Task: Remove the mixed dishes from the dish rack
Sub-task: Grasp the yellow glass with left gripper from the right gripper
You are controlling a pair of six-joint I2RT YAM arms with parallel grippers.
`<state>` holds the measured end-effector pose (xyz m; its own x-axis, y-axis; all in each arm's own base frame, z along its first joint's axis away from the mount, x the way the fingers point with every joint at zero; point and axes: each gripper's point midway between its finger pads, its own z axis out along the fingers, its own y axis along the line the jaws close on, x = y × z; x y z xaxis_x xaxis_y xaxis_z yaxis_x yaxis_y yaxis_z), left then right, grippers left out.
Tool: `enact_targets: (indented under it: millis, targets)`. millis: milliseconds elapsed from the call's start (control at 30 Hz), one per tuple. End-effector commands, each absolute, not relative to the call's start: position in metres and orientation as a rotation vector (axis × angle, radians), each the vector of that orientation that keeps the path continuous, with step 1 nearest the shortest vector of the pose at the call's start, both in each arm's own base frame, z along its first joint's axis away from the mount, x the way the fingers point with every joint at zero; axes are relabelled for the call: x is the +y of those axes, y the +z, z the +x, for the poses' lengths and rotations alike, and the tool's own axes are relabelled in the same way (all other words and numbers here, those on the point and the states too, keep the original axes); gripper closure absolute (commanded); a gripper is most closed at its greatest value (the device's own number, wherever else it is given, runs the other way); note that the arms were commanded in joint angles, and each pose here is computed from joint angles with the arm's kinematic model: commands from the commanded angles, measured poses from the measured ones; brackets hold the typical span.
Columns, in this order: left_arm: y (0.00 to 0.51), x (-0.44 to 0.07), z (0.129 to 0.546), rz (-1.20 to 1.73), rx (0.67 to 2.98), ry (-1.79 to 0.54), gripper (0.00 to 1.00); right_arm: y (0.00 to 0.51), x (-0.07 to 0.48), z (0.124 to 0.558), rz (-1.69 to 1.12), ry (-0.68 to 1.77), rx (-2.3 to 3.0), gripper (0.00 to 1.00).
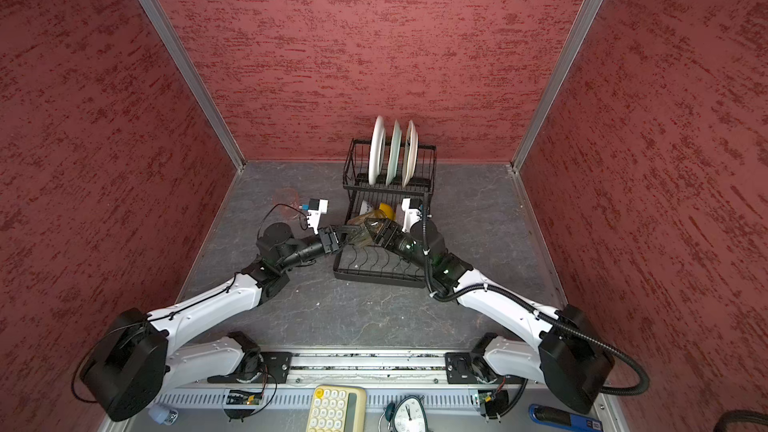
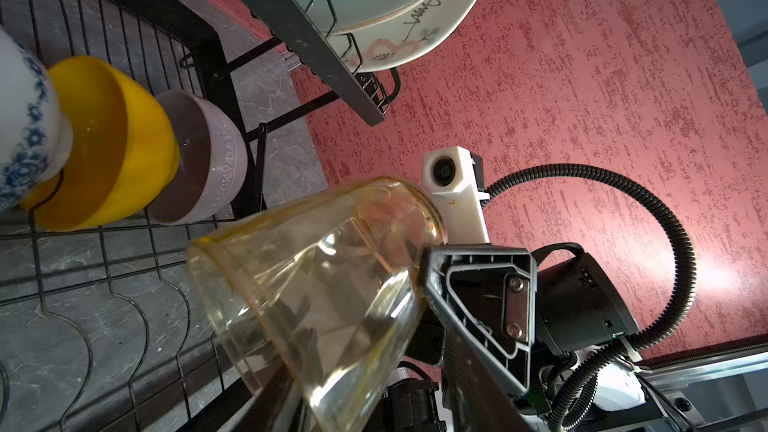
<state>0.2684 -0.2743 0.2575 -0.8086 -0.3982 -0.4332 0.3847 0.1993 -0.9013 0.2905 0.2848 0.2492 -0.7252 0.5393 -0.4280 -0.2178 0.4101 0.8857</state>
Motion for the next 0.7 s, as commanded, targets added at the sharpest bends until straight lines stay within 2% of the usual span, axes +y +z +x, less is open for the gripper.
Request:
enact_targets:
  millis: [0, 133, 367, 400, 500, 567, 600, 667]
  targets:
    - [0.278, -0.276, 0.269, 0.017, 1.781, -1.715, 0.55, 0.268, 0.284, 0.288, 0.265, 1.448, 1.902, 0.42]
    - [0.284, -0.276, 0.269, 0.019, 1.737, -1.742, 0.61, 0.268, 0.287, 0.286, 0.262, 1.504, 1.897, 0.42]
    - [0.288, -0.283, 0.265, 0.060, 1.712, -1.764, 0.66, 0.267, 0.295, 0.286, 0.225, 1.526, 1.922, 0.41]
    - [0.289, -0.283, 0.265, 0.063, 1.710, -1.766, 0.70, 0.268, 0.296, 0.285, 0.219, 1.535, 1.919, 0.41]
    - [0.284, -0.285, 0.267, 0.046, 1.734, -1.755, 0.90, 0.269, 0.297, 0.284, 0.211, 1.540, 1.919, 0.40]
    - [0.283, -0.287, 0.267, 0.056, 1.749, -1.748, 0.94, 0.268, 0.297, 0.284, 0.204, 1.534, 1.925, 0.40]
    - [0.282, -0.288, 0.267, 0.060, 1.753, -1.741, 0.99, 0.267, 0.297, 0.284, 0.200, 1.526, 1.931, 0.40]
    - [0.279, -0.288, 0.267, 0.050, 1.771, -1.722, 1.00, 0.266, 0.296, 0.284, 0.204, 1.521, 1.933, 0.39]
